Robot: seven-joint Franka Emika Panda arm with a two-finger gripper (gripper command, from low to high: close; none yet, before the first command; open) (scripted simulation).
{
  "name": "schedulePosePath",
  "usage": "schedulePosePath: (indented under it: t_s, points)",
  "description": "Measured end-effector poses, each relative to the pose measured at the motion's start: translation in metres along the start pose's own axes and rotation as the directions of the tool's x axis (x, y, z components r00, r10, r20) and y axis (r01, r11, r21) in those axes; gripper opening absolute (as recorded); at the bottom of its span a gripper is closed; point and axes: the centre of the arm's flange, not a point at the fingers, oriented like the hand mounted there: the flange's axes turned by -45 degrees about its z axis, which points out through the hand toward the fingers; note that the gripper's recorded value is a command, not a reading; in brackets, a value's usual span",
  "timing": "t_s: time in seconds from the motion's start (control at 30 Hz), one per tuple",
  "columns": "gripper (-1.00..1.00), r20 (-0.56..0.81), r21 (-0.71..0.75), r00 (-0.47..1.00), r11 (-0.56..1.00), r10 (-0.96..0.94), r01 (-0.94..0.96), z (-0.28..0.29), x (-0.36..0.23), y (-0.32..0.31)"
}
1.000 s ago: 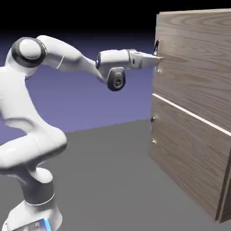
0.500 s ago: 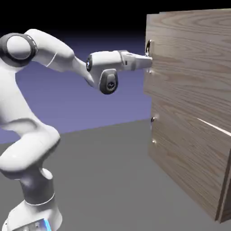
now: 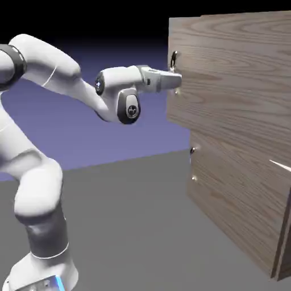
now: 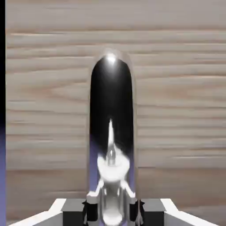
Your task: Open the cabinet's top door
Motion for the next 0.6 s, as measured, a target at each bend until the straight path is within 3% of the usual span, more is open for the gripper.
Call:
schedulePosePath:
  t_s: [0.6]
  points:
    - [-1.0, -0.001, 0.186, 1.0, 0.983, -0.001, 0.001, -0.082, 0.0, 0.034]
